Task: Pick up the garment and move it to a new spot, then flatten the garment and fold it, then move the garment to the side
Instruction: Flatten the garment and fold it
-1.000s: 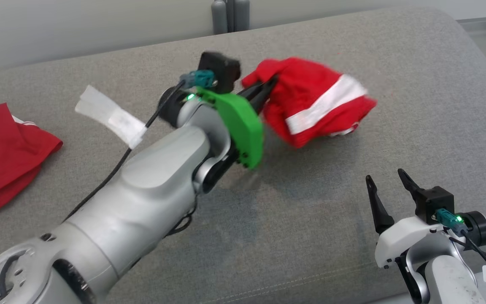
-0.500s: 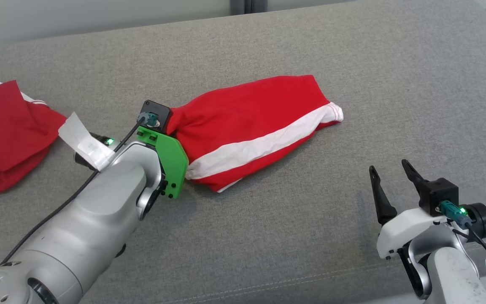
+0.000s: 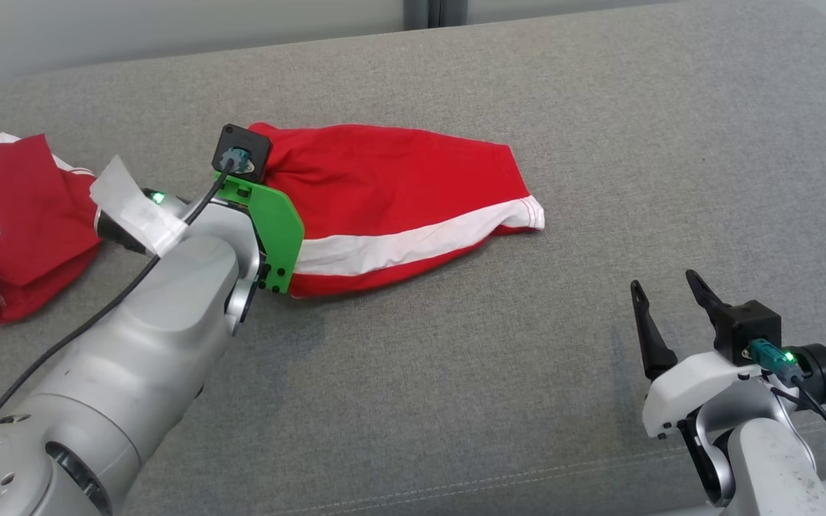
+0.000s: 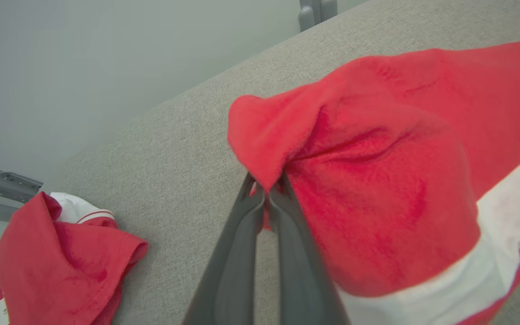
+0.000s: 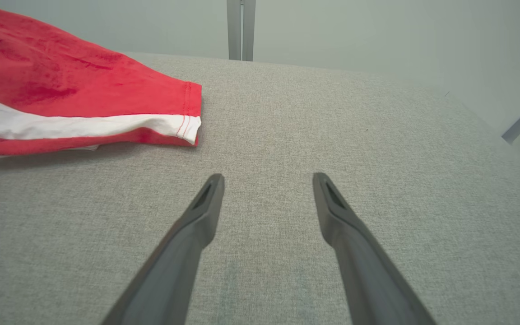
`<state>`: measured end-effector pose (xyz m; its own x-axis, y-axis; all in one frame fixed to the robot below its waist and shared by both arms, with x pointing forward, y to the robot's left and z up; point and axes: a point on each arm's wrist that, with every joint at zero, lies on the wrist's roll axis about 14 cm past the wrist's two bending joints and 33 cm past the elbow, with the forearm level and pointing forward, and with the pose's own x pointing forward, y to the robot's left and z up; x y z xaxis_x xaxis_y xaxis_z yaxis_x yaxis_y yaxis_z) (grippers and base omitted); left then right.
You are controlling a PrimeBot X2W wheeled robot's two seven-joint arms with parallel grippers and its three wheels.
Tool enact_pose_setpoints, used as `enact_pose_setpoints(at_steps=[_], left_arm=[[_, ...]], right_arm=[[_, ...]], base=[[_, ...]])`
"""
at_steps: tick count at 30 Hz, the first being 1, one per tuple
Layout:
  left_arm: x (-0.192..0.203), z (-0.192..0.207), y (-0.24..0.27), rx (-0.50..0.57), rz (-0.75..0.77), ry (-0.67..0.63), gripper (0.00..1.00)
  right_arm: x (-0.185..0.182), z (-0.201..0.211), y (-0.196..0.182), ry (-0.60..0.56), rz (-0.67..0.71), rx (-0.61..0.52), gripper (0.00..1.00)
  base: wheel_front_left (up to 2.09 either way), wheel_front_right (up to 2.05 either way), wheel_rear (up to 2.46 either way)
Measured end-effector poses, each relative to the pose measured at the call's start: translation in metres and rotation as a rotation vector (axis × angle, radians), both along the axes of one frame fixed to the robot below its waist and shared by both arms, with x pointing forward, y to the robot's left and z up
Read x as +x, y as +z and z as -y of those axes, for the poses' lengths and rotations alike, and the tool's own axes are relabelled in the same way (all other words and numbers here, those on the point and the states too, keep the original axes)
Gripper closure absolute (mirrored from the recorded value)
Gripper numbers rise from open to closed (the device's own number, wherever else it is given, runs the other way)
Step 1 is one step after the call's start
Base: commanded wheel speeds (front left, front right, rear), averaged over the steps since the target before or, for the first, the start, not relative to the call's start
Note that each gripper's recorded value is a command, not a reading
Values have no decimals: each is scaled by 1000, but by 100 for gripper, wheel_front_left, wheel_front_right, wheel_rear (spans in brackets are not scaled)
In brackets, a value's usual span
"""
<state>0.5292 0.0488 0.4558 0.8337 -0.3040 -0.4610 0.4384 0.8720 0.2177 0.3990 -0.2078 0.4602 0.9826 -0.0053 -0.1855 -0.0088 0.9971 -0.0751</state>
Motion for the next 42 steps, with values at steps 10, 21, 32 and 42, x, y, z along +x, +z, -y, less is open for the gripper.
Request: enact_pose_setpoints(at_steps=[10, 21, 32, 42], left_arm=[[-21, -13, -12, -113, -15, 103, 0], [-27, -49, 28, -407, 140, 293, 0], [-88, -71, 85, -571, 428, 288, 0], [-138, -92, 79, -532, 483, 317, 0]], right_arm=[[-6, -6, 5, 16, 9, 6, 0], [-10, 0, 25, -9, 75, 32, 0], [-8, -10, 42, 18, 164, 75, 0], [-9, -25, 62, 55, 256, 130, 0]], base=[[0, 0, 0], [0, 0, 0], [0, 0, 0], [0, 0, 0]])
